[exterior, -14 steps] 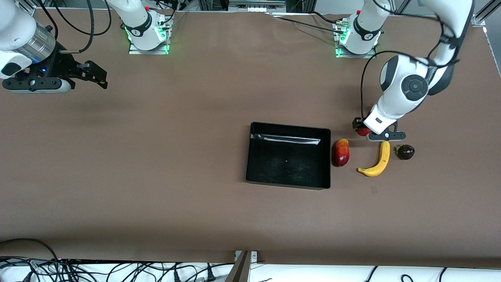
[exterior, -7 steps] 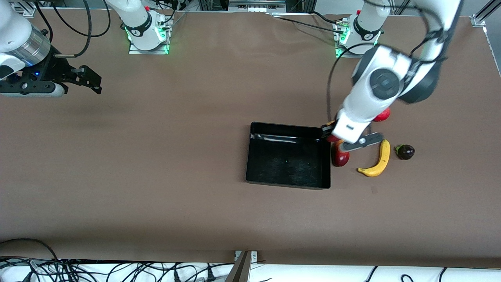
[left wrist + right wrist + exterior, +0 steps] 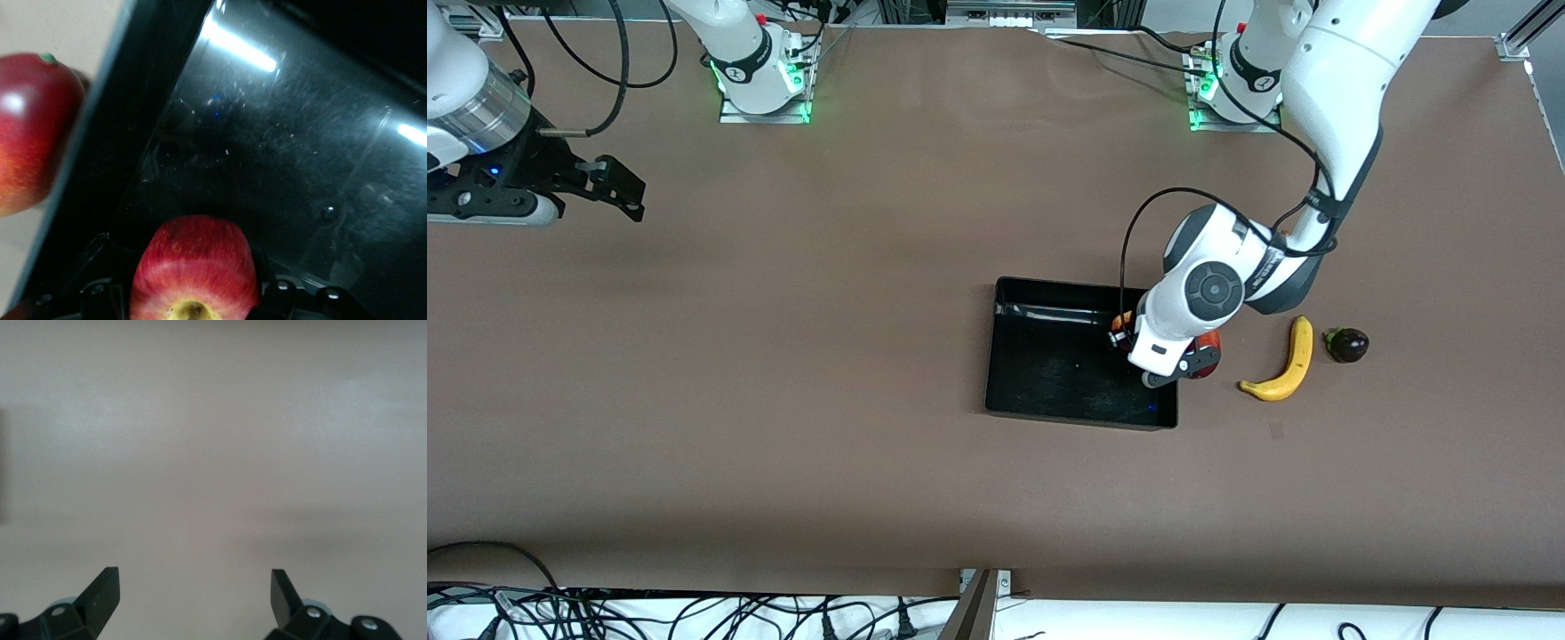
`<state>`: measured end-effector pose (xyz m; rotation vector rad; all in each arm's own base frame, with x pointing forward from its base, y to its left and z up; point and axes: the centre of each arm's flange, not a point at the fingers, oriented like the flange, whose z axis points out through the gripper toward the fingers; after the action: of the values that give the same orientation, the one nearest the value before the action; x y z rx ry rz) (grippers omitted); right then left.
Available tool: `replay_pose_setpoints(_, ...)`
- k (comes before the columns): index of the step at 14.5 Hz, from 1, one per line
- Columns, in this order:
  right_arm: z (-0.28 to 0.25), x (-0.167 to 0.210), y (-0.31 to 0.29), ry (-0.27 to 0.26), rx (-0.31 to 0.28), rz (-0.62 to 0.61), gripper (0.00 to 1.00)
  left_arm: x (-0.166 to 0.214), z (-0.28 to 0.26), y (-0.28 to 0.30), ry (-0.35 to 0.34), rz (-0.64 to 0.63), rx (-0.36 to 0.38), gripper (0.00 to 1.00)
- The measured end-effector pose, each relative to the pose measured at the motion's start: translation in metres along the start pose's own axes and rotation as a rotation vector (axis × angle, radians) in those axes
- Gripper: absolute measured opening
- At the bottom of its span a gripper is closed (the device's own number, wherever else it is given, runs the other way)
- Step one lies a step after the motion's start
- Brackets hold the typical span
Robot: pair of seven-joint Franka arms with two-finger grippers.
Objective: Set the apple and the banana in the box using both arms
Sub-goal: 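Carry the red apple into the black box and release it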
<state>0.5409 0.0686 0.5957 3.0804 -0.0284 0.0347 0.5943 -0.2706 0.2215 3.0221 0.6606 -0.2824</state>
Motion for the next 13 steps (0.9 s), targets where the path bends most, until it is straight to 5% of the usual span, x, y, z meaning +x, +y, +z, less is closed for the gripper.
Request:
replay_pose_setpoints(3, 0.005, 0.002, -0.001, -0.008, -0.002, 0.012, 1.0, -0.011, 0.014, 0.008, -0.016, -0.017, 0.015, 0.69)
replay_pose_setpoints(7, 0.004, 0.002, -0.002, -0.013, -0.003, 0.011, 1.0, -0.009, 0.006, 0.01, -0.015, -0.037, 0.021, 0.99)
replay_pose_setpoints(13, 0.005, -0.001, -0.003, -0.036, 0.005, 0.016, 1.0, 0.039, -0.12, -0.033, 0.057, 0.04, 0.129, 1.0)
